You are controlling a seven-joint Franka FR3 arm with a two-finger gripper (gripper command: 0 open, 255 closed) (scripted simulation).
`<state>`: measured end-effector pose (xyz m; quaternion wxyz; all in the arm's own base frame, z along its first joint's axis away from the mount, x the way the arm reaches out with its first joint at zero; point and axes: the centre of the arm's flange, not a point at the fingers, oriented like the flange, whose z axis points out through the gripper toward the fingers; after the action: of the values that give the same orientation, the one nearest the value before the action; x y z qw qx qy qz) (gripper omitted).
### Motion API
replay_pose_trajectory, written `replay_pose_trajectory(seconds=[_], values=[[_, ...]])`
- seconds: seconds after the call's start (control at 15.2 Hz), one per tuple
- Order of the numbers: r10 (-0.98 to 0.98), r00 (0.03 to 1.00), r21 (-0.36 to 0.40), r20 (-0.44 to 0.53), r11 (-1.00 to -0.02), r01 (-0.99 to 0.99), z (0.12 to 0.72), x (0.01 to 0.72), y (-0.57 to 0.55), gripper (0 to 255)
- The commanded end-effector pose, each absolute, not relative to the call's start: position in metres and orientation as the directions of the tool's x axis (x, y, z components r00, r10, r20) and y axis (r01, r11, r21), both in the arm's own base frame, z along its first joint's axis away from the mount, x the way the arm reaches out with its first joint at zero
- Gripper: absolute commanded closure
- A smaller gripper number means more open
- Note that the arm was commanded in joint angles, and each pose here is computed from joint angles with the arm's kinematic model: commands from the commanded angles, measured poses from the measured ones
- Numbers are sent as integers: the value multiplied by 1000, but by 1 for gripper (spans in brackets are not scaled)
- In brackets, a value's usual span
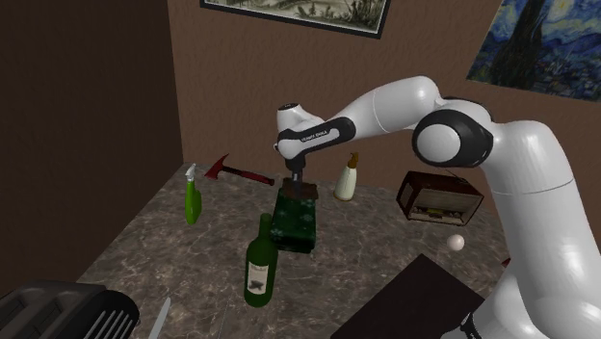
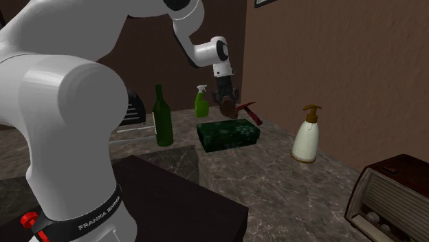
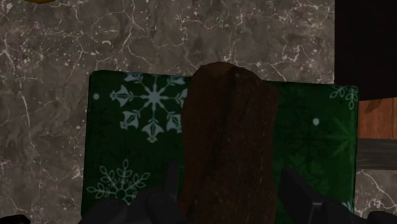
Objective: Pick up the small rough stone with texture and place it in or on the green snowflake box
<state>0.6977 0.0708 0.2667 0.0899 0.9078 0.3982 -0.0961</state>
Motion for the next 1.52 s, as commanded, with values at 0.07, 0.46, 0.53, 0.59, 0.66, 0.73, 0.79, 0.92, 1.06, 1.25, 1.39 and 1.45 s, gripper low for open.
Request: replay_pose_trajectory(seconds=[0.07, 0.46, 0.53, 0.59, 0.66, 0.73, 0.79, 0.92, 1.06, 1.25, 1.39, 1.45], values=[[706, 665, 87, -245, -667, 740, 251, 698, 71, 255], [706, 665, 87, -245, -667, 740, 219, 698, 71, 255], [706, 665, 87, -245, -667, 740, 214, 698, 71, 255], [706, 665, 87, -245, -667, 740, 209, 698, 71, 255], [706, 665, 87, -245, -667, 740, 204, 698, 71, 255], [706, 665, 87, -245, -667, 740, 204, 698, 71, 255], [706, 665, 87, -245, -667, 740, 204, 698, 71, 255], [706, 665, 87, -245, -667, 740, 204, 698, 71, 255], [706, 665, 87, -245, -667, 740, 204, 698, 71, 255], [706, 665, 87, -245, -667, 740, 204, 698, 70, 0], [706, 665, 87, -245, -667, 740, 204, 698, 70, 0], [706, 665, 87, -245, -667, 740, 204, 698, 70, 0]])
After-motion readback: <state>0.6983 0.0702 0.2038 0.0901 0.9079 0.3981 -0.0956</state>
